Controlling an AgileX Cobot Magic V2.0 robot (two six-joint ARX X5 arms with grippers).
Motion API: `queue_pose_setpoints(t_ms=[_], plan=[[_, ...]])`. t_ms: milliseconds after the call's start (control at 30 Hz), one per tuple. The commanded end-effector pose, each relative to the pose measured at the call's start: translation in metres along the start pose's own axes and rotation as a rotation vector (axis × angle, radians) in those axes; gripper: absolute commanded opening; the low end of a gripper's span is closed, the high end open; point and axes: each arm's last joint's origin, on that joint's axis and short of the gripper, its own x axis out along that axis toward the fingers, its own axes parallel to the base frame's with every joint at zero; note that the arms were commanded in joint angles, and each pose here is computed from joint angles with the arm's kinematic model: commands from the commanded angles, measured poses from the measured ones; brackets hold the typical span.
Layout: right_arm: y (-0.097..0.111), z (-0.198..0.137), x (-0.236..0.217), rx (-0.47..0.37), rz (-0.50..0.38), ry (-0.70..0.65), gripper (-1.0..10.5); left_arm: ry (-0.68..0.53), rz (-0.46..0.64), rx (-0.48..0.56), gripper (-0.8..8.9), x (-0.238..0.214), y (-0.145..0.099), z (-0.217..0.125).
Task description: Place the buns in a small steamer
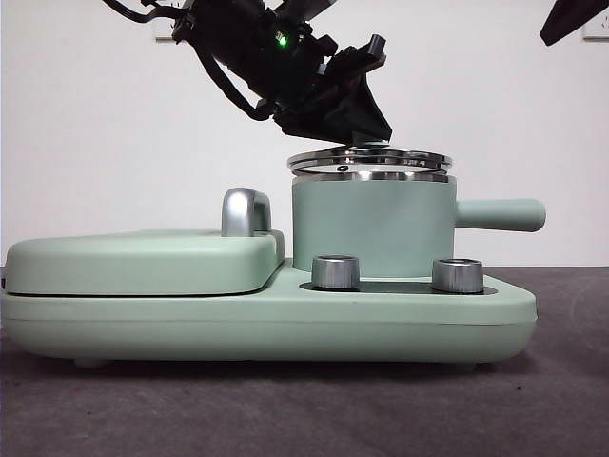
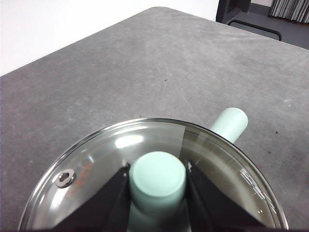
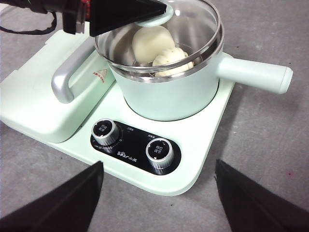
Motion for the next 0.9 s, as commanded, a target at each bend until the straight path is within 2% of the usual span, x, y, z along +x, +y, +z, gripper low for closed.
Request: queue_pose_setpoints(t_ms=[33,900], plan=[[0.002,0.001,0.000,0.010,0.010,-0.005,3.6,-0.042,-0.013,0.002,0.10,0.002,-0.002,0.009],[0.002,0.001,0.000,0.009,0.010,-0.005,3.6,-0.013,-0.040,-0.008,0.10,0.012,-0.002,-0.001]])
